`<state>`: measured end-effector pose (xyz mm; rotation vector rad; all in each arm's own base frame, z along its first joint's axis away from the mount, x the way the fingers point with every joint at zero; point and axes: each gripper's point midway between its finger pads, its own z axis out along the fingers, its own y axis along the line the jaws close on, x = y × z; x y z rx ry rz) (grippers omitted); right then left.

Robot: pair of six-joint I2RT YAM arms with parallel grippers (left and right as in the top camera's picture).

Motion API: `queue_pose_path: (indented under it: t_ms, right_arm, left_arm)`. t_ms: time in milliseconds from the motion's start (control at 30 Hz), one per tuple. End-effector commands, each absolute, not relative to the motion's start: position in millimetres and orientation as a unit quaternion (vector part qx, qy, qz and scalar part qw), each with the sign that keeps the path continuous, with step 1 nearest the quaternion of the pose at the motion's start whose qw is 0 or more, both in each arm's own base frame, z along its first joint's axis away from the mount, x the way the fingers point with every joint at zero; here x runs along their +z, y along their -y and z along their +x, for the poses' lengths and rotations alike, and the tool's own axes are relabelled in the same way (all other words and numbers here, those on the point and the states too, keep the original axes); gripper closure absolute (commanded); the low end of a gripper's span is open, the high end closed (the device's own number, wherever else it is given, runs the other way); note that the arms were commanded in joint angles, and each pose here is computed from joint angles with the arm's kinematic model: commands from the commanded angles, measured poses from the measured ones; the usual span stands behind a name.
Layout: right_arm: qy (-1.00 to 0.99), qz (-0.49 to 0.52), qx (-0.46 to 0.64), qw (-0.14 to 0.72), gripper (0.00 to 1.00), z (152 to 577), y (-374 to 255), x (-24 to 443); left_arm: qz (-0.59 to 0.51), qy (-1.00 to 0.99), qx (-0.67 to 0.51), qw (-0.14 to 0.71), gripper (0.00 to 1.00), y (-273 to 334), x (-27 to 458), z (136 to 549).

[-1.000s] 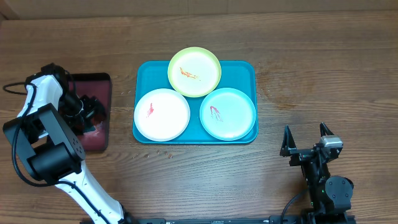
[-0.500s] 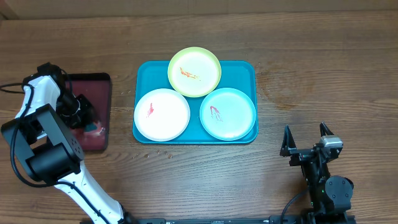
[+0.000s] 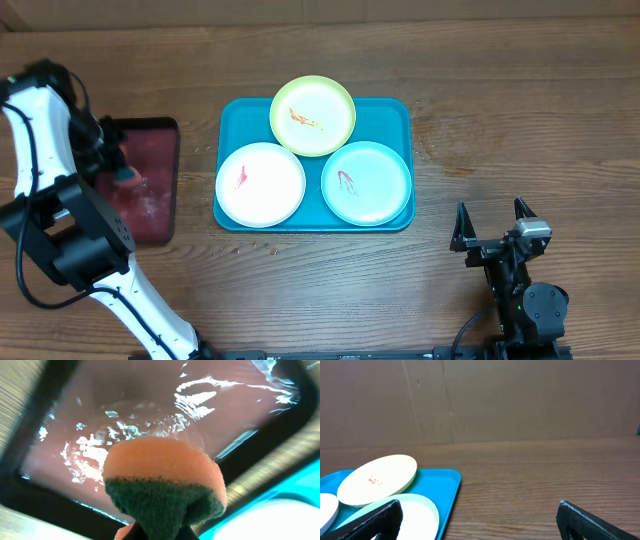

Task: Clean dirty plates on tray and stack at the side
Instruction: 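Lift the sponge with the left gripper and carry it over the white plate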

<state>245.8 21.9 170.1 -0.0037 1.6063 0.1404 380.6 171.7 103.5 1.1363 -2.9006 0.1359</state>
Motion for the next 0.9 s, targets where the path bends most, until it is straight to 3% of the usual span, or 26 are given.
queue_pose_path:
  t_ms: [0,200,367,533,867]
  right_arm:
    - [-0.72,-0.006,0.062,0.691,0.0,246.2,-23.3,166.7]
    - [-0.72,-0.006,0.062,0.691,0.0,246.2,-23.2,166.7]
    - [-0.72,-0.006,0.062,0.691,0.0,246.2,-23.3,166.7]
    - [-0.72,-0.006,0.062,0.691,0.0,246.2,-23.3,166.7]
    - [-0.72,-0.006,0.062,0.691,0.0,246.2,-23.2,166.8]
  left_arm:
    - [0.339,0.936,0.084,-0.052,0.96,-165.0,153.7,404.1]
    - [0.33,0.938,0.067,-0.086,0.96,-172.2,182.6,409.5]
    - [0.329,0.943,-0.023,-0.044,0.96,-194.4,122.7,400.2]
    - [0.329,0.944,-0.004,-0.004,0.96,-182.2,83.5,386.3]
    - [0.328,0.942,-0.007,-0.066,0.96,-185.5,189.1,391.5]
